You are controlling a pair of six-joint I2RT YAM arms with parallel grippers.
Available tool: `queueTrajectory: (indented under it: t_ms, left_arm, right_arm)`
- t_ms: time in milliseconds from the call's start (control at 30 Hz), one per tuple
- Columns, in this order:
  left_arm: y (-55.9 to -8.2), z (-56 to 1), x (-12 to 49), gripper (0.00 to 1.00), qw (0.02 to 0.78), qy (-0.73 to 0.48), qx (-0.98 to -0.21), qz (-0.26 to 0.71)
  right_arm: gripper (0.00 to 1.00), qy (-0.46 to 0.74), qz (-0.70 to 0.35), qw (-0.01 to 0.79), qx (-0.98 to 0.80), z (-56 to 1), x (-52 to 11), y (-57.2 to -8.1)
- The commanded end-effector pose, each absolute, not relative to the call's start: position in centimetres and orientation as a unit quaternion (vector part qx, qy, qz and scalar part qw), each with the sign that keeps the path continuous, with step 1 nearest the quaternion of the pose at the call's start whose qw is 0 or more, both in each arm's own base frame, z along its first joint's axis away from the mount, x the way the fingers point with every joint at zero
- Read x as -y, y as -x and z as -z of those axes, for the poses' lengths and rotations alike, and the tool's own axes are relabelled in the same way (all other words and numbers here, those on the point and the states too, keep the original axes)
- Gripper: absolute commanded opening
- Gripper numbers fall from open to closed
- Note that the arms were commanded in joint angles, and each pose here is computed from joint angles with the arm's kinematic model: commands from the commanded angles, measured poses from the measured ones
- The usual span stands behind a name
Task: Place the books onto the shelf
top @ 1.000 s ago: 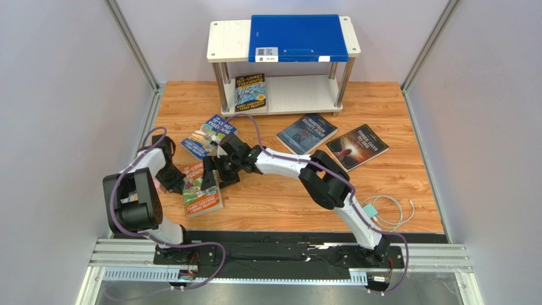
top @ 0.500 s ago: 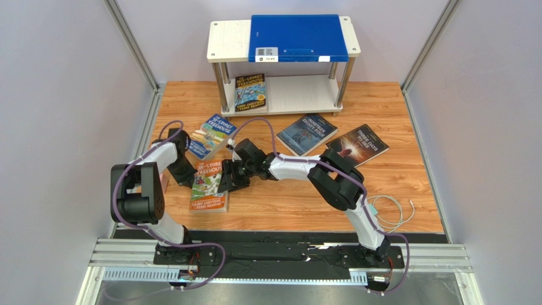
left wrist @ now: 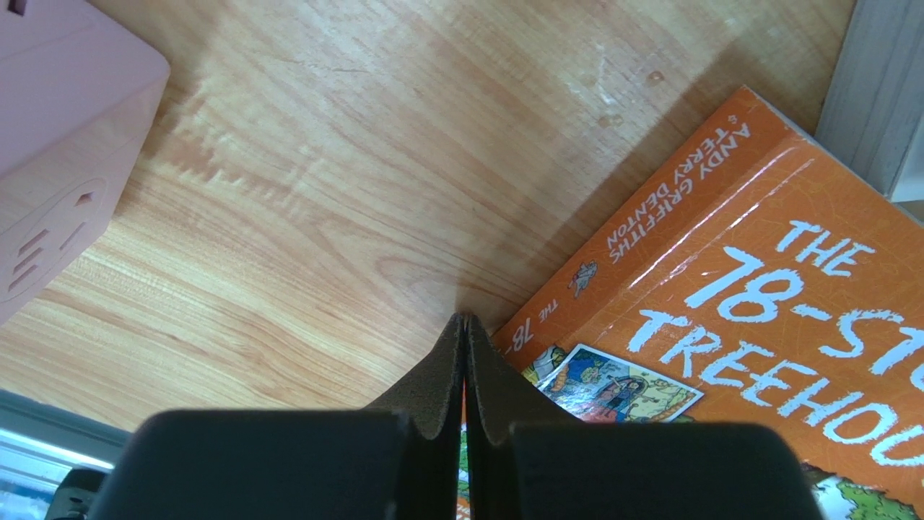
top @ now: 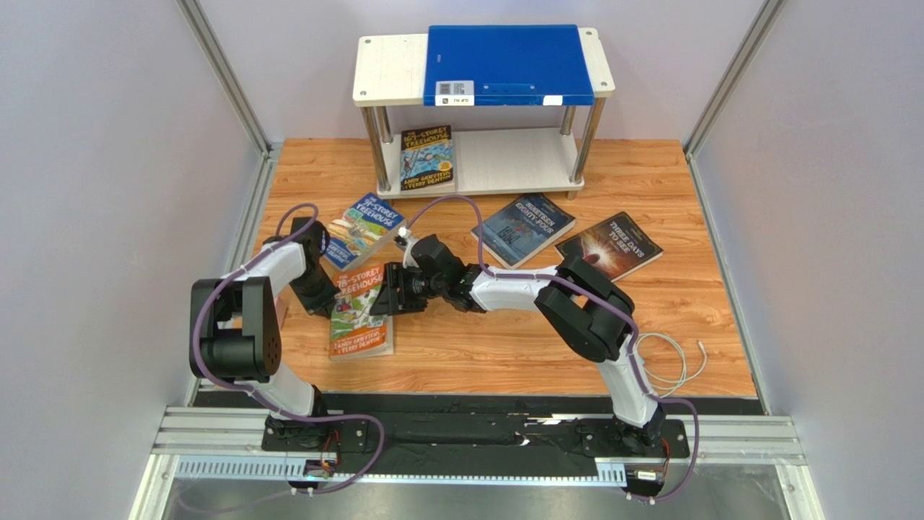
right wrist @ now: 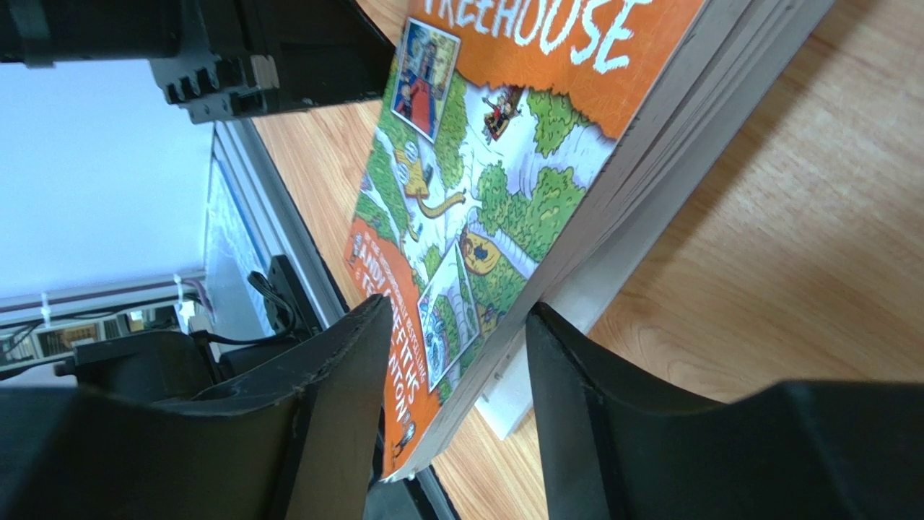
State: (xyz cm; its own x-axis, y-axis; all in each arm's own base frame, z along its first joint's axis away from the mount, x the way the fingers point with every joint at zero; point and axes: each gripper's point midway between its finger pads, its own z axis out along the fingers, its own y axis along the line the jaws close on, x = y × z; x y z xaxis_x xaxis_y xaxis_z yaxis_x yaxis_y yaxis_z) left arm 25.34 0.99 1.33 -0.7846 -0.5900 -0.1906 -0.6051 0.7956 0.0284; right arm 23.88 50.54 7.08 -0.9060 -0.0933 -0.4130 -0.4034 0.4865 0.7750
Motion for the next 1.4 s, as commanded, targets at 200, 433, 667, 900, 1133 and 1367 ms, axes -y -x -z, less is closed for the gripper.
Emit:
queueTrajectory:
  t_ms: [200,433,667,900,1133,1367]
  left_arm:
    - [-29.7,-2.6,5.0,0.0,0.116,0.261,-0.955,0.078]
    - [-29.5,-4.5,4.4,0.12,0.15,0.241,-0.956,0.067]
    - [-28.8,-11.8,4.3,0.96,0.271,0.2,-0.936,0.098]
    - [-28.6,-18.5,7.0,1.0,0.389,0.108,-0.894,0.195]
    - [-28.5,-21.7,10.7,1.0,0.436,0.058,-0.843,0.311]
    - [-27.8,-24.8,13.3,1.0,0.484,0.012,-0.777,0.402]
  right_arm:
    - [0.26,0.157,-0.566,0.189,-0.787,-11.5,-54.0,-24.3]
    - [0.0,0.161,-0.543,0.19,-0.802,-11.3,-53.3,-24.5]
    - [0.0,0.172,-0.541,0.229,-0.79,-14.9,-50.1,-25.9]
    - [0.0,0.21,-0.594,0.277,-0.726,-22.7,-45.6,-25.8]
    - [0.0,0.21,-0.626,0.32,-0.68,-29.5,-41.8,-25.6]
    - [0.0,0.214,-0.639,0.331,-0.66,-32.1,-40.7,-25.1]
